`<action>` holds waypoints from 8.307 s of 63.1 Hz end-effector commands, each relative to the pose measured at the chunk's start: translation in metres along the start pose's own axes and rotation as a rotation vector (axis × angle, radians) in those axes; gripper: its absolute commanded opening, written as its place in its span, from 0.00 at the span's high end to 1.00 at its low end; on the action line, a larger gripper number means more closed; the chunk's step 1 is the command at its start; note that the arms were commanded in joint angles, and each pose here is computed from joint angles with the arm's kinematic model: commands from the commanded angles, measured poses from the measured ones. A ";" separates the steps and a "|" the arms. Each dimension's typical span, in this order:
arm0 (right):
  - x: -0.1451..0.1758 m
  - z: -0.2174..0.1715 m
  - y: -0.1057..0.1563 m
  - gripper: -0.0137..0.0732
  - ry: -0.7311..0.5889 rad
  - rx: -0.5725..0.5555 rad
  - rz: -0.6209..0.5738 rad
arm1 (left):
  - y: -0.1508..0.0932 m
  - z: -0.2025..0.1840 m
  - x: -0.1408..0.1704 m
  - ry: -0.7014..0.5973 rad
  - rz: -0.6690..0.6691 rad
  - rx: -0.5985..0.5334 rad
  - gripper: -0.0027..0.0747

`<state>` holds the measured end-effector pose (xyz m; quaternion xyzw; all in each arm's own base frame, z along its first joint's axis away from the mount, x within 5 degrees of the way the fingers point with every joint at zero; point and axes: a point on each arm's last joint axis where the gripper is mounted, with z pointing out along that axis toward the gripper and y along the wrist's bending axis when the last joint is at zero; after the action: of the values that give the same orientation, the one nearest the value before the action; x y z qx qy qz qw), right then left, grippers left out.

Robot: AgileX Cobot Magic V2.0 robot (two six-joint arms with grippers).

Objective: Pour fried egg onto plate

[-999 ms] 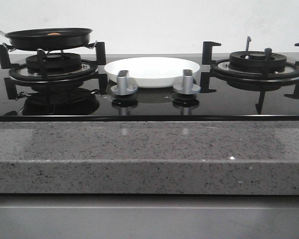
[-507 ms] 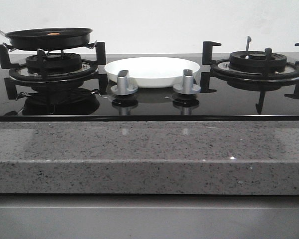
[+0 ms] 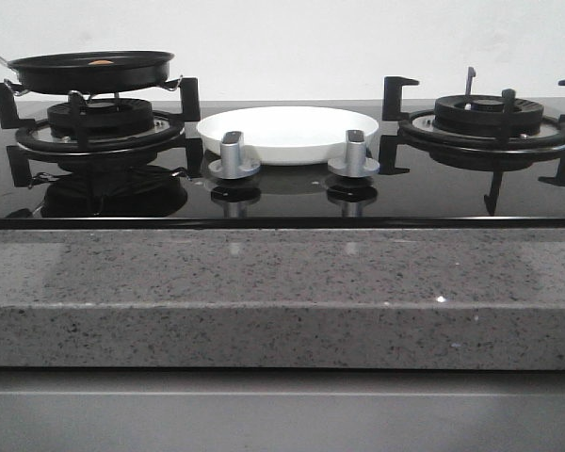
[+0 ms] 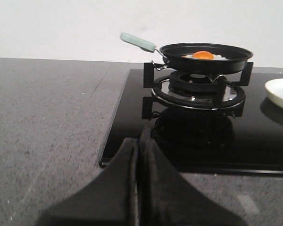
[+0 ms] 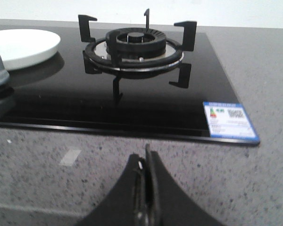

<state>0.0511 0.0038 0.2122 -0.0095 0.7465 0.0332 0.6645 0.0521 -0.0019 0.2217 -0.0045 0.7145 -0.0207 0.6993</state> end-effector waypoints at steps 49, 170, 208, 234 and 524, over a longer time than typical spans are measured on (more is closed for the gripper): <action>-0.150 0.010 0.005 0.44 -0.068 0.006 -0.019 | -0.005 0.043 -0.143 0.051 0.016 0.001 0.41; -0.172 0.389 0.103 0.38 0.937 -0.414 -0.111 | -0.005 0.043 -0.142 0.053 0.016 0.001 0.17; -0.138 0.412 0.105 0.50 1.013 -0.425 -0.118 | -0.005 0.043 -0.142 0.054 0.016 0.001 0.17; -0.147 0.408 0.105 0.91 0.995 -0.427 -0.121 | -0.005 0.043 -0.142 0.054 0.016 0.001 0.17; -0.168 0.252 0.099 0.91 0.786 -0.494 0.072 | 0.051 0.331 -0.139 0.415 -1.072 0.528 0.99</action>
<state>0.3208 0.1129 0.3297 -0.1578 0.9290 0.2091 0.2616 0.4032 0.0564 0.2945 -0.2271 0.7542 -0.4946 0.3673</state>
